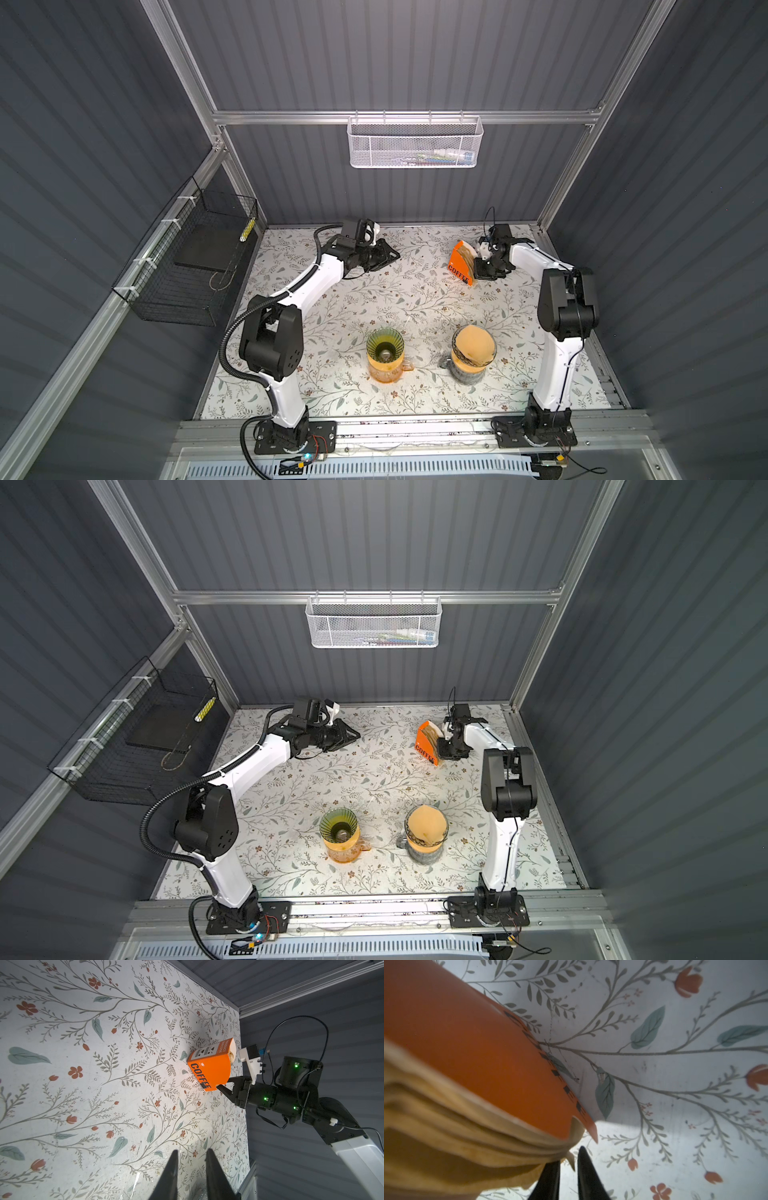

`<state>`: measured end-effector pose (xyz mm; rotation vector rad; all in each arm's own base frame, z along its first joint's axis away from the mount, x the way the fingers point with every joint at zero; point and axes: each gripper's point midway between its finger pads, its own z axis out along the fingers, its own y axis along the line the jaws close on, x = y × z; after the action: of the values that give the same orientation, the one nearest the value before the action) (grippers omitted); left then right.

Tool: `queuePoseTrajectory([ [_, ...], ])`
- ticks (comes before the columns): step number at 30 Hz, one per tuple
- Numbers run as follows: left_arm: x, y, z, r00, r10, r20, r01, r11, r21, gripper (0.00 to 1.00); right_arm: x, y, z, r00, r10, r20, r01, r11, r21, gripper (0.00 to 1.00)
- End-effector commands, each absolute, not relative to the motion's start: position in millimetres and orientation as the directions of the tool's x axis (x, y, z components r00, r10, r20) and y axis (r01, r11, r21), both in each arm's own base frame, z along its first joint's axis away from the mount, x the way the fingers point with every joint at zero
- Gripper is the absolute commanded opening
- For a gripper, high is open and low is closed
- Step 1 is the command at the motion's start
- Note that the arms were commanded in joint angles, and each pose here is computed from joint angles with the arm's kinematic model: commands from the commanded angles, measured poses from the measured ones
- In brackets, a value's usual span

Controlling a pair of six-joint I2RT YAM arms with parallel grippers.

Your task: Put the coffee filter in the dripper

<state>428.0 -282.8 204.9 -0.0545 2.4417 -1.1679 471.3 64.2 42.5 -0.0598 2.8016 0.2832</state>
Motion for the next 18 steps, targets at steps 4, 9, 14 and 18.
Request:
queuePoseTrajectory([
  [4,429,-283,201,-0.911,-0.211,-0.353,0.144,0.64,-0.755,0.24,472,64,46,-0.948,-0.017,-0.318,-0.082,0.978,0.19,0.11],
  [9,428,-283,202,-0.91,-0.21,-0.357,0.148,0.64,-0.754,0.24,471,65,49,-0.946,-0.016,-0.322,-0.082,0.978,0.192,0.03],
  [14,427,-283,203,-0.91,-0.211,-0.358,0.149,0.639,-0.755,0.25,469,64,53,-0.946,-0.014,-0.325,-0.08,0.979,0.19,0.0],
  [18,427,-282,204,-0.908,-0.211,-0.361,0.152,0.638,-0.755,0.25,467,63,57,-0.944,-0.011,-0.33,-0.077,0.979,0.187,0.0],
])
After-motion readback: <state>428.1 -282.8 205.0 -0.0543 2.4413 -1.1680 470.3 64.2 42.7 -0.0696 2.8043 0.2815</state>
